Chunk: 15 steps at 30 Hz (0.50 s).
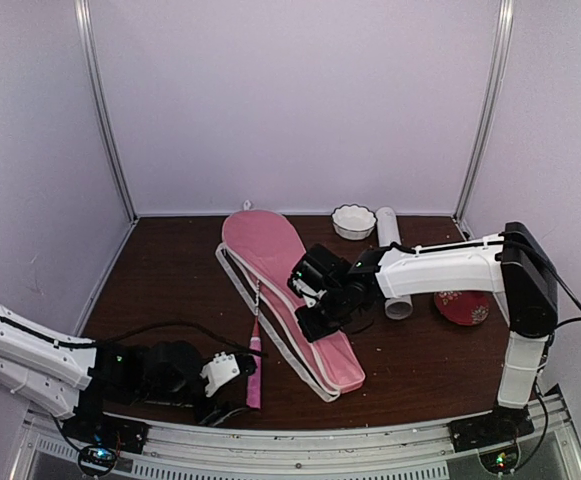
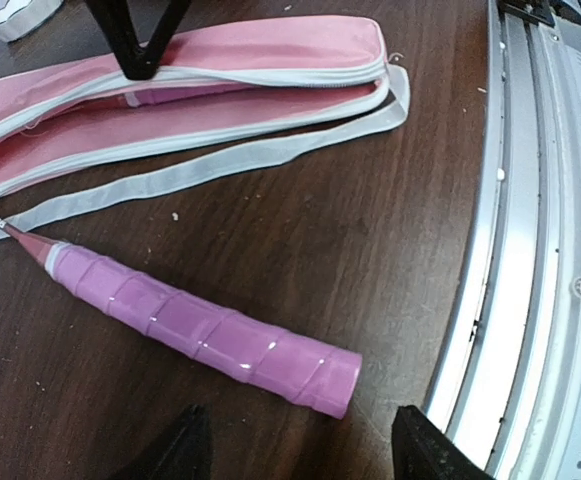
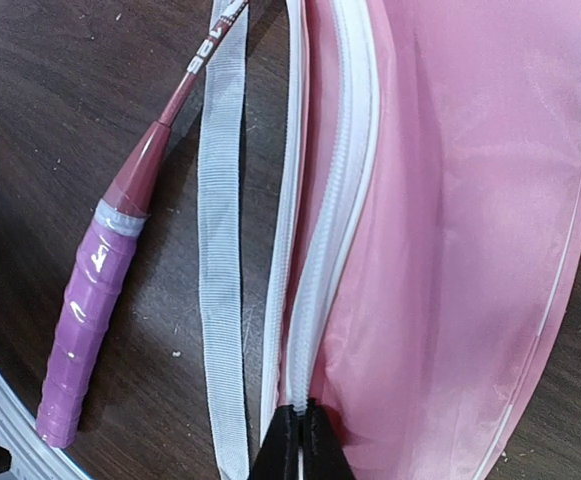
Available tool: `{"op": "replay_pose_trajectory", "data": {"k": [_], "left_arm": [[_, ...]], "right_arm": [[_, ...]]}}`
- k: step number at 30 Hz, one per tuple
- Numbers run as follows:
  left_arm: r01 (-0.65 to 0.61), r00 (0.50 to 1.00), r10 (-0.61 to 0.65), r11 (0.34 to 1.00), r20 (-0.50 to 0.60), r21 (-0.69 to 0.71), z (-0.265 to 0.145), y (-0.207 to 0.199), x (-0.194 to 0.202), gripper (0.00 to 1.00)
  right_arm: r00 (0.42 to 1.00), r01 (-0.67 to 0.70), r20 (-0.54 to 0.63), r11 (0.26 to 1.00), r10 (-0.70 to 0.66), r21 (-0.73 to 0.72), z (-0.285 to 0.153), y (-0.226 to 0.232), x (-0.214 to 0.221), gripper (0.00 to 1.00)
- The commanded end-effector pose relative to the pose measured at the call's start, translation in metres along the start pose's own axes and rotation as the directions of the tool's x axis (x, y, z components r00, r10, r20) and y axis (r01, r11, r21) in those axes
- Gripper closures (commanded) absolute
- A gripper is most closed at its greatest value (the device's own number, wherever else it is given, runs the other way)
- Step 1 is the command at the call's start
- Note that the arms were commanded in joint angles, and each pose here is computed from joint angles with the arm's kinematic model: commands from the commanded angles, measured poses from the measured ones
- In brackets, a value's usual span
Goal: Pack up the badminton gear
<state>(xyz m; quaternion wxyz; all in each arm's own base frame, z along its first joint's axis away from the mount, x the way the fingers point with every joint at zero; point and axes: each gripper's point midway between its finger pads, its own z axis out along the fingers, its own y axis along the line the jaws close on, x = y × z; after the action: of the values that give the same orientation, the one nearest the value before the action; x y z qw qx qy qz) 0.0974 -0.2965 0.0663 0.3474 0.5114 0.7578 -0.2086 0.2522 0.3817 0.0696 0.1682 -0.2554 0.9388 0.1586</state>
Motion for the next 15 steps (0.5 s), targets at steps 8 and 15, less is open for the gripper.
{"op": "replay_pose_trajectory", "data": {"k": [8,15], "left_arm": [[-0.076,0.992,0.081,0.996,-0.095,0.053,0.021,-0.015,0.014,0.43],[-0.114,0.993,0.113,0.993,-0.036,-0.027,0.029,-0.004,0.0,0.6]], "right_arm": [[0.998,0.003,0.061,0.998,0.001,-0.064,-0.011,0.006,-0.012,1.0],[0.998,-0.009,0.062,0.994,0.016,-0.108,-0.012,0.013,-0.01,1.0]]}}
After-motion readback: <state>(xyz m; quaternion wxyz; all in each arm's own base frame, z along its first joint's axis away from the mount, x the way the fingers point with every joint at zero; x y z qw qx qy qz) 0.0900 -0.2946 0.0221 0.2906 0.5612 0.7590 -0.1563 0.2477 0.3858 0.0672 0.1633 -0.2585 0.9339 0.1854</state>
